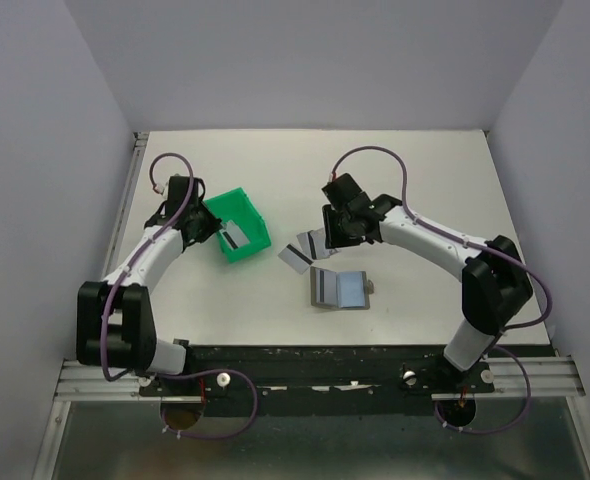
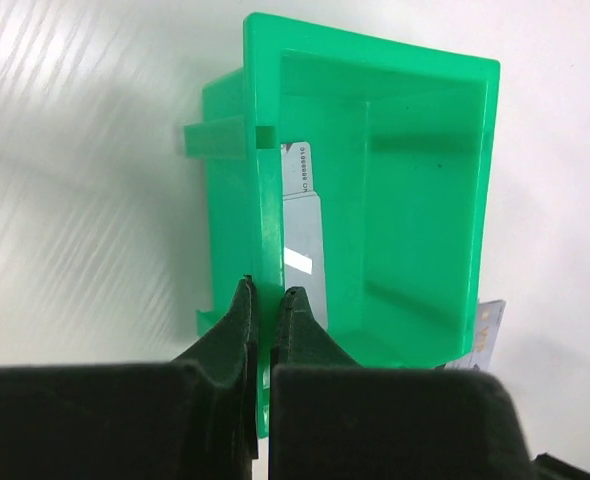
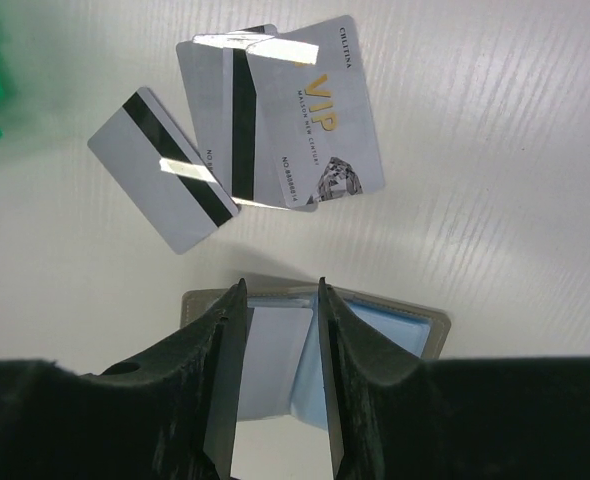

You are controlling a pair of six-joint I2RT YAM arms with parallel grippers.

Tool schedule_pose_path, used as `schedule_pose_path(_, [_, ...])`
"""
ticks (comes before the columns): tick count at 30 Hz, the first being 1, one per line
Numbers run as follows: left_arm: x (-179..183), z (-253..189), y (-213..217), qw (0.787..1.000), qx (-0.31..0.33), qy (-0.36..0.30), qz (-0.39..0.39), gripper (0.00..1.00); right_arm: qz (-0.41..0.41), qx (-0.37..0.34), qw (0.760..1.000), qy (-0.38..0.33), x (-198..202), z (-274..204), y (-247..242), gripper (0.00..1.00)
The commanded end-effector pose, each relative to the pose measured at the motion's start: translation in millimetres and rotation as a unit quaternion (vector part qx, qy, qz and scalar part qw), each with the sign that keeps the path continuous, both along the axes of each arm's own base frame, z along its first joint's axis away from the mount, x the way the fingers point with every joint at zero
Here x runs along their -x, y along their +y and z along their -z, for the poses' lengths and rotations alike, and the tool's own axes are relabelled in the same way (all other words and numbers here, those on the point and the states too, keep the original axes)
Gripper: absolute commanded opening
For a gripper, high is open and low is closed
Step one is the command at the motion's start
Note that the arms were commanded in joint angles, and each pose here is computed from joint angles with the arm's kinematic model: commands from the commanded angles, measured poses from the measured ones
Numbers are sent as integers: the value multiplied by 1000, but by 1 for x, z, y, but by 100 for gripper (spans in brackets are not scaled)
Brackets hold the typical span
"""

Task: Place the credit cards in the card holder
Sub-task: Place the storage box at the center of the board, then pick up the credit card from the center of the board.

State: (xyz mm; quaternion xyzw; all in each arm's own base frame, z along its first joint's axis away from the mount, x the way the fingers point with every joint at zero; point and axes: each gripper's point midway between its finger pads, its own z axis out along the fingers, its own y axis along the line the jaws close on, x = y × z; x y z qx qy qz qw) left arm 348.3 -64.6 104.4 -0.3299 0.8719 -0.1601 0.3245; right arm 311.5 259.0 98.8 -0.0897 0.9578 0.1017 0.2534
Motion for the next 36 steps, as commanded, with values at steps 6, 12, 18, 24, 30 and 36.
schedule_pose_path(6, [-73,-28,-21,995,23,-43,82,60,-3,-20,1000,-19,5,-7,-5,43])
schedule_pose_path(12, [-47,-42,-15,996,9,-52,76,84,-59,-42,997,-15,3,-4,15,43])
schedule_pose_path(18, [5,-32,-31,993,32,-61,100,70,-134,-53,989,-14,-15,-2,48,42])
schedule_pose_path(24, [58,-19,-55,988,51,-67,127,42,-199,-65,978,6,-26,15,77,41])
schedule_pose_path(30, [91,0,-62,987,64,-49,136,34,-216,-51,974,37,-26,44,86,41])
schedule_pose_path(36, [101,8,-63,987,65,-38,141,25,-221,-27,973,58,-23,71,86,41])
